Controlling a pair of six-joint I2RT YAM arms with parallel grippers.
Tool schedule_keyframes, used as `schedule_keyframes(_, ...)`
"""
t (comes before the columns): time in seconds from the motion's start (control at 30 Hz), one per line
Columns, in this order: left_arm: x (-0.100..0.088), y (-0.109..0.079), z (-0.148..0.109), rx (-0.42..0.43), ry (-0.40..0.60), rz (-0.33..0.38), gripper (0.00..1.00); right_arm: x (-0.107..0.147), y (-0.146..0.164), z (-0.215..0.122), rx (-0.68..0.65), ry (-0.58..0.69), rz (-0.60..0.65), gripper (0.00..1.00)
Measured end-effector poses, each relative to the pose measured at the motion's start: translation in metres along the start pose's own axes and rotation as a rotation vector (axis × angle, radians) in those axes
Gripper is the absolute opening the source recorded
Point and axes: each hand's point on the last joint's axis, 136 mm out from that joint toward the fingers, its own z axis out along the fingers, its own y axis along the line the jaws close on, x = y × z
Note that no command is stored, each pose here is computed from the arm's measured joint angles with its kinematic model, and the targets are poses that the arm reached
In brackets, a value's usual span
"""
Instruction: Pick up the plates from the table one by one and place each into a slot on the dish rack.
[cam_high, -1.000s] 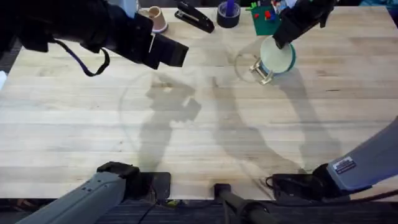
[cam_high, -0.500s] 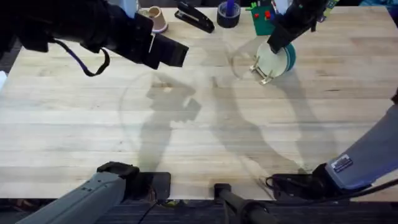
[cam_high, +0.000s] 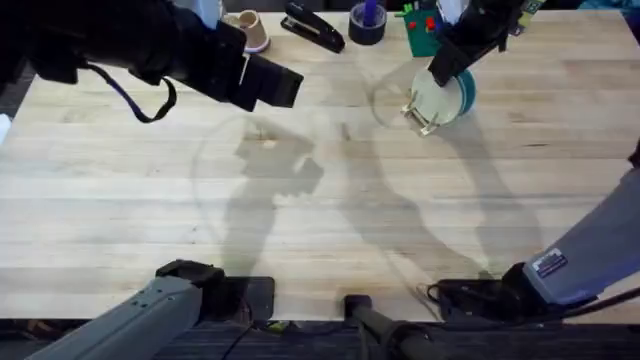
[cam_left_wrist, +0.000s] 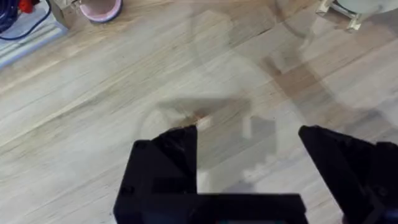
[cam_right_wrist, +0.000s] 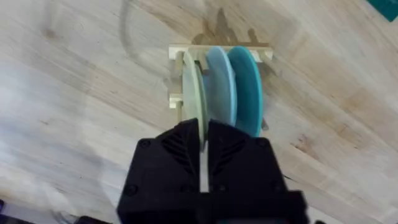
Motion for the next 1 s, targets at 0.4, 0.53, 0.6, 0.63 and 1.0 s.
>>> schedule_keyframes(0.4, 0.003, -0.001, 0.0, 0.002, 0.01, -0.002, 0.995, 0.0, 0.0, 0.0, -0.001, 0.001, 0.002, 0.223)
schedule_keyframes(0.53, 0.003, -0.001, 0.0, 0.002, 0.01, -0.002, 0.995, 0.0, 0.0, 0.0, 0.0, 0.001, 0.007, 0.203)
schedule_keyframes(0.6, 0.003, -0.001, 0.0, 0.002, 0.01, -0.002, 0.995, 0.0, 0.002, 0.0, -0.001, 0.001, 0.005, 0.202)
schedule_keyframes(0.63, 0.003, -0.001, 0.0, 0.002, 0.01, -0.002, 0.995, 0.0, 0.002, -0.001, -0.002, 0.003, 0.003, 0.201)
schedule_keyframes(1.0, 0.003, -0.001, 0.0, 0.002, 0.01, -0.002, 0.995, -0.005, 0.016, -0.062, 0.042, -0.107, -0.018, 0.377)
